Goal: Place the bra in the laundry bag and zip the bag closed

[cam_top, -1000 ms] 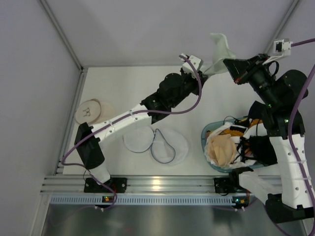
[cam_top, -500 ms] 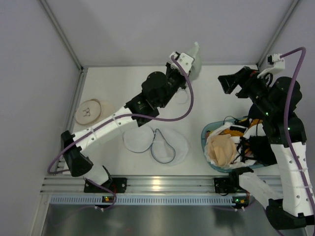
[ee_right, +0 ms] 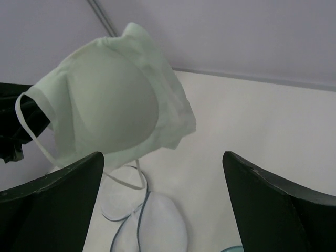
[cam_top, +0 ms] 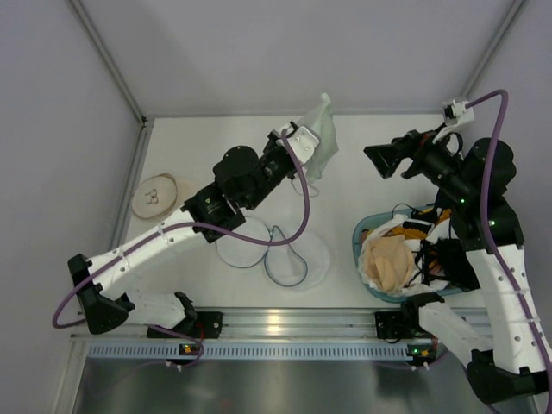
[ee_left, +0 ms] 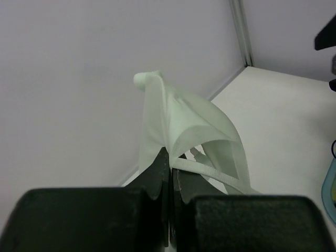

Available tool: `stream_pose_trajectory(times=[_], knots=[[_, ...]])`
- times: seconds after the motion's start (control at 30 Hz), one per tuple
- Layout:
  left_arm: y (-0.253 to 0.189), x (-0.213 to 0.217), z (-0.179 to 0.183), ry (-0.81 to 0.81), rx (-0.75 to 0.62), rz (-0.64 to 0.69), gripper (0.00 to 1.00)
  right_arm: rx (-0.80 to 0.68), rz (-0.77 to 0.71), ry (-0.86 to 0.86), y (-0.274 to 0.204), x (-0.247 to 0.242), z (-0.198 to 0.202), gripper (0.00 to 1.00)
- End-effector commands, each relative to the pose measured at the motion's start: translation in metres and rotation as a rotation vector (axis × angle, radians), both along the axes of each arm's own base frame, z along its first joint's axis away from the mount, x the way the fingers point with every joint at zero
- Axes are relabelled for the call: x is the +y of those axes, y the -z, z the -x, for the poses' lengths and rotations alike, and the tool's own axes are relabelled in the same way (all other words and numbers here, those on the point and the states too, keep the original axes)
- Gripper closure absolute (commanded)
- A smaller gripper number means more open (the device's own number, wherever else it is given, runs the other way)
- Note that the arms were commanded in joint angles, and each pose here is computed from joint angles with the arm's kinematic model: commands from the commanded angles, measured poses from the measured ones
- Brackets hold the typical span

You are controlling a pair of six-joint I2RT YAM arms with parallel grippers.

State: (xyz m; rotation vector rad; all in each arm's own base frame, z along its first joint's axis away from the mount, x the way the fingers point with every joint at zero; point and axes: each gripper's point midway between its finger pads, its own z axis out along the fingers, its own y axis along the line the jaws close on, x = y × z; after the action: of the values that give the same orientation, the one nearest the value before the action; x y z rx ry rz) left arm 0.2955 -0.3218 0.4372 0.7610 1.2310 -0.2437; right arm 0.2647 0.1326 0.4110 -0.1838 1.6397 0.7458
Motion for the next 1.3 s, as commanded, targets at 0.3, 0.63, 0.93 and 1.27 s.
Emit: stream_pose_trajectory(times=[0.3, 0.63, 0.93, 1.27], knots=[[-0.001, 0.020, 0.061, 0.223, -0.034, 0.079, 1.00, -0.272, 0.093, -0.363, -0.016, 0.066, 0.005, 0.01], [0.017, 0.023, 0.077, 0.286, 0.024, 0.019, 1.00, -0.332, 0.130, -0.585, -0.020, 0.128, 0.022, 0.01], [0.031, 0.023, 0.104, 0.409, 0.107, -0.026, 1.00, -0.455, 0.353, -0.581, -0.011, 0.132, 0.031, 0.00], [0.023, 0.020, 0.131, 0.541, 0.153, 0.016, 1.00, -0.504, 0.413, -0.733, -0.009, 0.141, 0.049, 0.01]])
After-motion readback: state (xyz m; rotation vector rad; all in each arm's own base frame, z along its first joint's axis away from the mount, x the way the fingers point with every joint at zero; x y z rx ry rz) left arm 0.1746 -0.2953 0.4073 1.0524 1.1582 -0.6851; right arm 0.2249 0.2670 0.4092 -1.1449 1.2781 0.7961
